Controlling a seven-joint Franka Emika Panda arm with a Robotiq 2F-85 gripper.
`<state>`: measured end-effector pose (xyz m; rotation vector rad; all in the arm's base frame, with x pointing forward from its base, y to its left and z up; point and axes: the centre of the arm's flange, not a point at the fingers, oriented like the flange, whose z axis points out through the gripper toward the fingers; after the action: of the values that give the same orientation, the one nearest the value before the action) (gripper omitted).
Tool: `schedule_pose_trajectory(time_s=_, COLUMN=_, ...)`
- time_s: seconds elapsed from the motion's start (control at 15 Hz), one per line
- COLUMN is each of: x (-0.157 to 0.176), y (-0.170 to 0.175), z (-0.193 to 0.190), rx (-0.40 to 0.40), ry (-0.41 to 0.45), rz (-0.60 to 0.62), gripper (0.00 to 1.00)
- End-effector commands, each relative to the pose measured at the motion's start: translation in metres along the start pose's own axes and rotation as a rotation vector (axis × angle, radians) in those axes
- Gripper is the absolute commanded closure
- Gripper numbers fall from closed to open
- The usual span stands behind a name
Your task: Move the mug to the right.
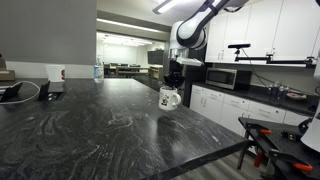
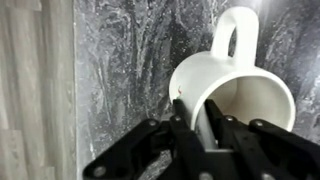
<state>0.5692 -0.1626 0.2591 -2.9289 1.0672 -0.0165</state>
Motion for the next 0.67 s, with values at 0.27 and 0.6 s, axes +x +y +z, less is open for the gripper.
schedule_pose_trajectory(time_s=0.27, x=0.012, y=0.008, z=0.023, rx=0.08, ry=0.034, rz=-0.005, gripper=0.93)
schedule_pose_trajectory(time_s=0.6, x=0.013, y=0.013, z=0.041, rx=0.118, ry=0.02, rz=-0.017, gripper=0.93)
